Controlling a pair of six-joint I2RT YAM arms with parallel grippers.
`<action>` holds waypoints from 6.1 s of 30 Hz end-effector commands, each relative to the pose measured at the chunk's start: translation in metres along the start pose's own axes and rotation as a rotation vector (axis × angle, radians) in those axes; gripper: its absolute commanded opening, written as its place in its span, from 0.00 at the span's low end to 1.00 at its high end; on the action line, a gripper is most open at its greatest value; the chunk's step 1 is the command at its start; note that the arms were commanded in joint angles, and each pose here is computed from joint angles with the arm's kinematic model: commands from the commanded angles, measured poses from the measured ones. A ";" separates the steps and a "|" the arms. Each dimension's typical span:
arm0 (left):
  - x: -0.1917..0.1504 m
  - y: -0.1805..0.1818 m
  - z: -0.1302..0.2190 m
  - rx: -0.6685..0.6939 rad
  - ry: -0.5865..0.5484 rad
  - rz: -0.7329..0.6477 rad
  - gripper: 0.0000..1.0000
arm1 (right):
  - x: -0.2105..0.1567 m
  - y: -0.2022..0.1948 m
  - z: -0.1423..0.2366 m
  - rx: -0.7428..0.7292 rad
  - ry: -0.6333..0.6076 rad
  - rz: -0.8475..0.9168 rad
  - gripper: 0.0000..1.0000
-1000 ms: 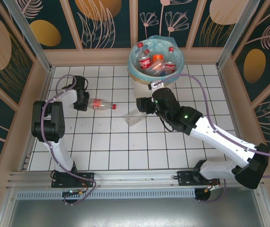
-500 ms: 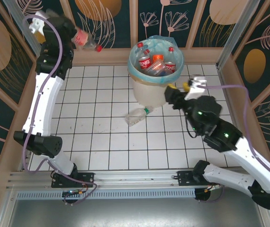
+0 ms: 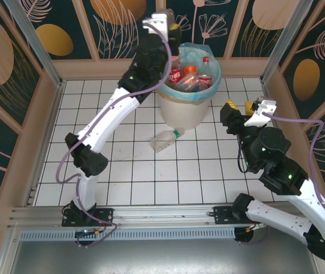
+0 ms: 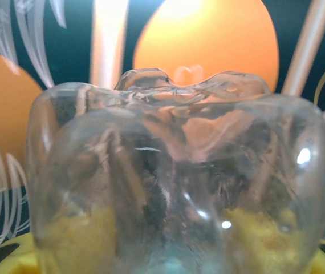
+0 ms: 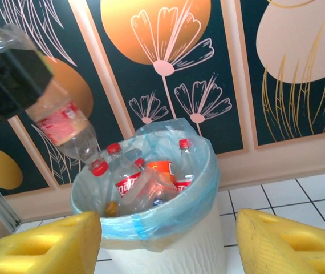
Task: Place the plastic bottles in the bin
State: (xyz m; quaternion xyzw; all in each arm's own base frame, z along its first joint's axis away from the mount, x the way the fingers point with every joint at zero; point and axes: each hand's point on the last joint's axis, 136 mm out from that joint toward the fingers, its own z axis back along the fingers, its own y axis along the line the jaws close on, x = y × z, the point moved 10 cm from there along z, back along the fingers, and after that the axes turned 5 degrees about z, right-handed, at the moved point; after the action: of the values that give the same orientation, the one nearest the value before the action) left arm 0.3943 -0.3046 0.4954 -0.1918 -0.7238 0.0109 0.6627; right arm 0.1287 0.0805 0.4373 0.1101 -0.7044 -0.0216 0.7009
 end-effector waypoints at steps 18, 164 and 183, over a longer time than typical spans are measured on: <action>-0.068 -0.047 0.005 -0.396 0.200 -0.099 0.48 | -0.018 0.006 -0.011 -0.021 0.053 0.040 0.64; -0.270 0.084 -0.023 0.138 1.043 -0.097 0.46 | -0.072 0.040 -0.039 0.127 0.303 0.061 0.67; -0.050 0.046 -0.006 -0.006 0.429 0.154 0.80 | -0.009 0.041 -0.031 0.150 0.124 -0.010 0.65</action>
State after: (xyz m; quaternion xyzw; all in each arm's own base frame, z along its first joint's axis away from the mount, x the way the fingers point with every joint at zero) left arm 0.4439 -0.2896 0.3842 -0.2110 -0.5142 0.0152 0.8312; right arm 0.1581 0.1342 0.4019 0.1492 -0.6176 0.0576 0.7701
